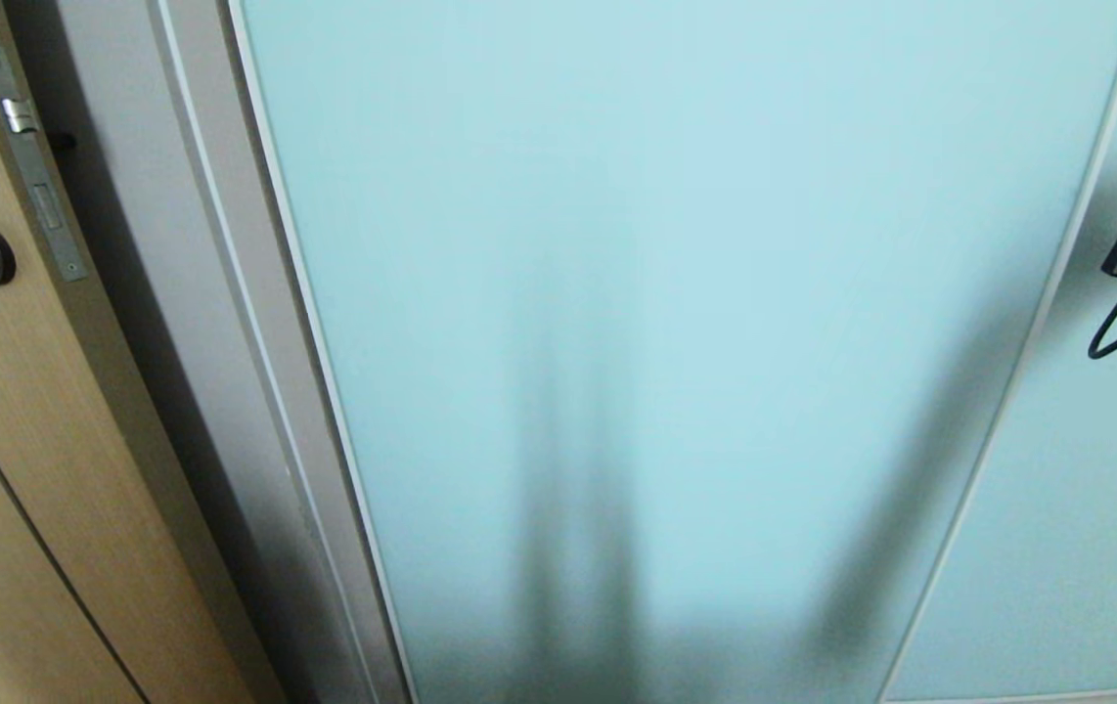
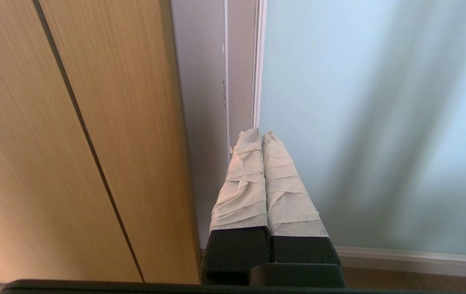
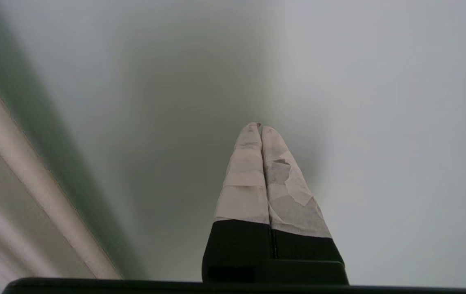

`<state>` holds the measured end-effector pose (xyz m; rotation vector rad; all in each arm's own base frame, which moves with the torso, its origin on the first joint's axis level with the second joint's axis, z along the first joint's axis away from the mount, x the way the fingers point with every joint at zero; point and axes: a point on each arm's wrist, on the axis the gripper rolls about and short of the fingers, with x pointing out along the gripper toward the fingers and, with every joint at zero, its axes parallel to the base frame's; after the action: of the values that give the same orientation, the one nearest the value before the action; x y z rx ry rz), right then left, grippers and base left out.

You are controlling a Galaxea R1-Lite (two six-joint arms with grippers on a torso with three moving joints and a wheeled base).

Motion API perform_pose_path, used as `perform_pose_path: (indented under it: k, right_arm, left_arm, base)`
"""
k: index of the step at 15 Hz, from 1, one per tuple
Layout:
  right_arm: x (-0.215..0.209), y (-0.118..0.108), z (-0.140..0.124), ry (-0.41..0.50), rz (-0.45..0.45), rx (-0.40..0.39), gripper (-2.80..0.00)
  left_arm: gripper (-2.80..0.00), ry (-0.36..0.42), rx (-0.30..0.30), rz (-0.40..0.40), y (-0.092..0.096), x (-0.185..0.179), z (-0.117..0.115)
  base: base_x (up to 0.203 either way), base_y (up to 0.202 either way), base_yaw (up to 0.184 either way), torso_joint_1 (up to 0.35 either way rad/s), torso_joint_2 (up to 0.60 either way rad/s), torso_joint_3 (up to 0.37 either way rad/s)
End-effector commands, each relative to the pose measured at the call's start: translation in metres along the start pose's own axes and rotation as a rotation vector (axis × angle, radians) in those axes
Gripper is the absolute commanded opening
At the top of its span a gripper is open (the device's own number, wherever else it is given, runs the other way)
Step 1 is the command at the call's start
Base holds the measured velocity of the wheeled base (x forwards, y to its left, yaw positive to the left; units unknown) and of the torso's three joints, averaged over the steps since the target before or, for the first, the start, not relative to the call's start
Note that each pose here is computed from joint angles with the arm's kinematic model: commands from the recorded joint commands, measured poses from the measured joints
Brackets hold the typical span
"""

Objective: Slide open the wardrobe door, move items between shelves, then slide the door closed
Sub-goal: Close the door

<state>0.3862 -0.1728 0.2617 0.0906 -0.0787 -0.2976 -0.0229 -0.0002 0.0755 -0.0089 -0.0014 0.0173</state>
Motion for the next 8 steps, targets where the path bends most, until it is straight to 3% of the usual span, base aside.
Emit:
perform_pose_path:
  k: [1, 8]
  right_arm:
    - [-0.003, 0.005, 0.001, 0.001, 0.01, 0.002, -2.8]
    - [-0.007, 0.026, -0.005, -0.006, 0.045, 0.004, -2.8]
  left_arm:
    - [-2.8, 0.003, 0.0, 0.001, 0.0, 0.0, 0.0]
    - [-2.8, 0.003, 0.0, 0.001, 0.0, 0.0, 0.0]
  base:
    - [0.0, 0.0, 0.0, 0.0, 0.0, 0.0]
    - [0.0, 0.0, 0.0, 0.0, 0.0, 0.0]
